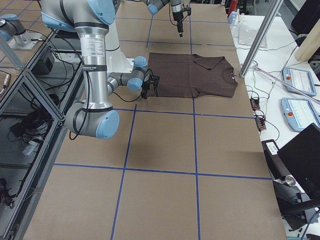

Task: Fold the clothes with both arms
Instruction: 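Move both grippers to the hem corners nearest the robot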

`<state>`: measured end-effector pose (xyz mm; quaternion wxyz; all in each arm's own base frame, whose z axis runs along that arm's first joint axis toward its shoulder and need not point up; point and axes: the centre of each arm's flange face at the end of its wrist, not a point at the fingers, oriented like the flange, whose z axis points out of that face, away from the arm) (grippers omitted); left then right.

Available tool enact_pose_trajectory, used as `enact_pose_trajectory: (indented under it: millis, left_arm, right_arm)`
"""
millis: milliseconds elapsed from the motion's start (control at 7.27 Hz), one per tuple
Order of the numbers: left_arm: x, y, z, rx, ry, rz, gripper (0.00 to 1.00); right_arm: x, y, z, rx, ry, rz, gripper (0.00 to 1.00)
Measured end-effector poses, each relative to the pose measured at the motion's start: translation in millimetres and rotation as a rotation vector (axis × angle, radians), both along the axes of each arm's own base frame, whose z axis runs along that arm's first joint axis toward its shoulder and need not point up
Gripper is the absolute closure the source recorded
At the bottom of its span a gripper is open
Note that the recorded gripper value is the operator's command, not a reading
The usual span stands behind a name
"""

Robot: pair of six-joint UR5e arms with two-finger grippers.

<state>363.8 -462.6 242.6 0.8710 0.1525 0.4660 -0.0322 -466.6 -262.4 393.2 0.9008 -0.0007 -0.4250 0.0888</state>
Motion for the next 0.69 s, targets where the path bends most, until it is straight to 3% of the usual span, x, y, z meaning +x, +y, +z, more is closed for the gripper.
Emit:
enact_pose_trajectory:
  millis: [138, 688]
  left_arm:
    - [0.0, 0.0, 0.2, 0.0, 0.0, 0.0, 0.0]
    - [0.9, -0.4, 0.9, -0.002, -0.002, 0.001, 0.0]
  right_arm:
    - [-0.5, 1.5, -0.5, 0.0, -0.001, -0.004, 1.0]
    - [-1.9, 11.1, -7.9, 0.006, -0.015, -0.022, 1.0]
